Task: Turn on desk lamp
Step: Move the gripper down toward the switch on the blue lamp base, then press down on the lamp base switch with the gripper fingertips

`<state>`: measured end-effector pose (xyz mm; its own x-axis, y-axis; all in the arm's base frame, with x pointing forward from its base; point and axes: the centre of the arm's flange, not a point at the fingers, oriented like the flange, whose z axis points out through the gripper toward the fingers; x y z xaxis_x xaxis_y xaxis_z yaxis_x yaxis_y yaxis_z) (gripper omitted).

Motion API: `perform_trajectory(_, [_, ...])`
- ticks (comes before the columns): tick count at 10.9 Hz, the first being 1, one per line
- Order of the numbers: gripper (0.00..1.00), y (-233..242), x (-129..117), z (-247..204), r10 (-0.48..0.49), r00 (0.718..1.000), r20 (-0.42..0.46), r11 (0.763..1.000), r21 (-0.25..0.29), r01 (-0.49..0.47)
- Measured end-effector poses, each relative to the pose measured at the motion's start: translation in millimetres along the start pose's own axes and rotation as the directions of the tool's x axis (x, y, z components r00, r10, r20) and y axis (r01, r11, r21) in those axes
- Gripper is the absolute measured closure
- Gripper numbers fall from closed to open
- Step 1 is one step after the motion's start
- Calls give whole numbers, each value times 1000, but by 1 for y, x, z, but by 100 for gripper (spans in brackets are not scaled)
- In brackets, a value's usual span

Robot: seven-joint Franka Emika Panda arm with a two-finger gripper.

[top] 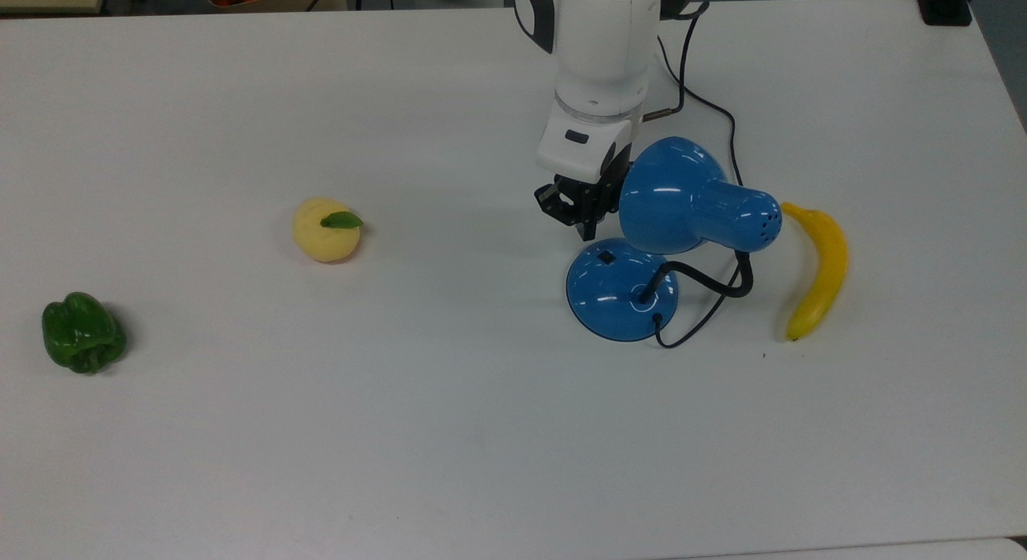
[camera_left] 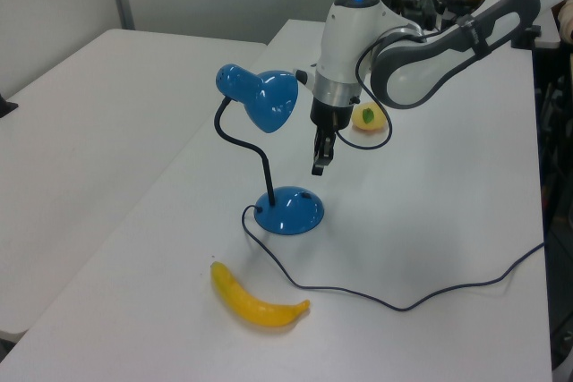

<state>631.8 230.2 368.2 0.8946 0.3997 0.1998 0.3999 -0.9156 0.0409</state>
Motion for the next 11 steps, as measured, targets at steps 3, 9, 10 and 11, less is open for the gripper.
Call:
perform_trajectory(3, [99, -7, 2, 10, -9, 1000, -20, 1000, 7, 9])
perform_trajectory(9, [99, -12, 3, 27, -15, 1000, -26, 1000, 14, 15])
perform_trajectory(10, [99, -14, 5, 27, -16, 999, -45, 1000, 16, 17])
perform_trajectory(11, [99, -16, 7, 29, -19, 998, -63, 1000, 19, 20])
